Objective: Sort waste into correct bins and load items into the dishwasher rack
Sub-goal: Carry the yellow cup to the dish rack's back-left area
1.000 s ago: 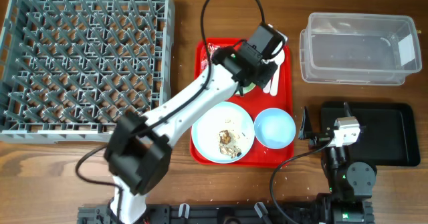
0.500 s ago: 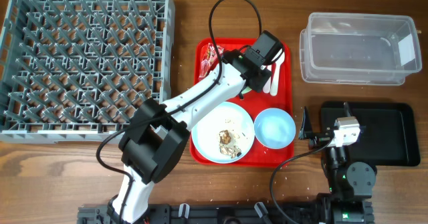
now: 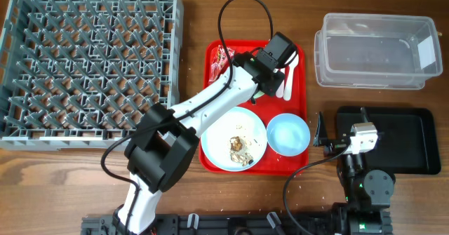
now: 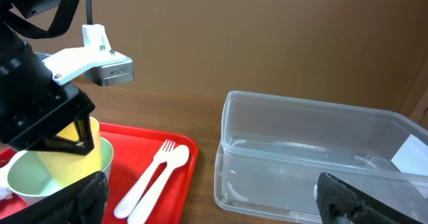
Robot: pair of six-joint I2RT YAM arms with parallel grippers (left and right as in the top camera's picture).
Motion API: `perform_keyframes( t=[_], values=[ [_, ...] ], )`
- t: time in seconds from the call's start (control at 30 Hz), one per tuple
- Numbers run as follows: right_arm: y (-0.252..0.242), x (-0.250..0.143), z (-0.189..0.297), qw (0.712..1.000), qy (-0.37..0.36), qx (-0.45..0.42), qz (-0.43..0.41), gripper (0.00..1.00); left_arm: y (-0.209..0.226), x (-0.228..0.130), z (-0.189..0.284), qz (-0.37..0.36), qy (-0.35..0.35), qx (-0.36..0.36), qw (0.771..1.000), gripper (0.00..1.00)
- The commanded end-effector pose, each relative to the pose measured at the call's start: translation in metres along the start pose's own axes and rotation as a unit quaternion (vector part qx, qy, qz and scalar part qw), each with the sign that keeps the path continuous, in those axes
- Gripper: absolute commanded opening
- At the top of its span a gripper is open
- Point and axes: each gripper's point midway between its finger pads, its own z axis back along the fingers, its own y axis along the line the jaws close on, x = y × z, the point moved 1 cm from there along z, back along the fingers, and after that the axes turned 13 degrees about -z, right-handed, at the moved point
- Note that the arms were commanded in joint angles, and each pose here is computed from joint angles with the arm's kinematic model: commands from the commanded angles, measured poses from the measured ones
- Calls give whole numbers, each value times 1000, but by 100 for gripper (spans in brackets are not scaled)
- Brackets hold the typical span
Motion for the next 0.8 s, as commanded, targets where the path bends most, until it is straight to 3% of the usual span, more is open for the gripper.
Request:
perform_keyframes(
  t=[0.0,0.17,0.23,0.33,0.47,0.53,0.67,0.77],
  values=[
    [-2,2,0,1000,-6,-5,5,100,15,28,46,56,-60,7,997,4],
    [-2,2,0,1000,-5,-5,5,100,70,53,152,171,-170,9,971,4],
    [-2,2,0,1000,-6,-5,5,100,118,49,210,221,-231,-49,946,4],
    [-2,2,0,1000,-6,-5,5,100,191,16,240,317,-261,-138,901,4],
    [-2,2,0,1000,-5,-5,5,100,284,-55,251,398,-299,-273,824,4],
    [-2,2,0,1000,-6,-5,5,100,311,-80,245,422,-308,-296,799,4],
    [-2,2,0,1000,-6,-5,5,100,369,-133,211,471,-333,-371,728,4],
    [-2,2,0,1000,-5,-5,5,100,387,-145,179,498,-324,-379,709,4]
  ],
)
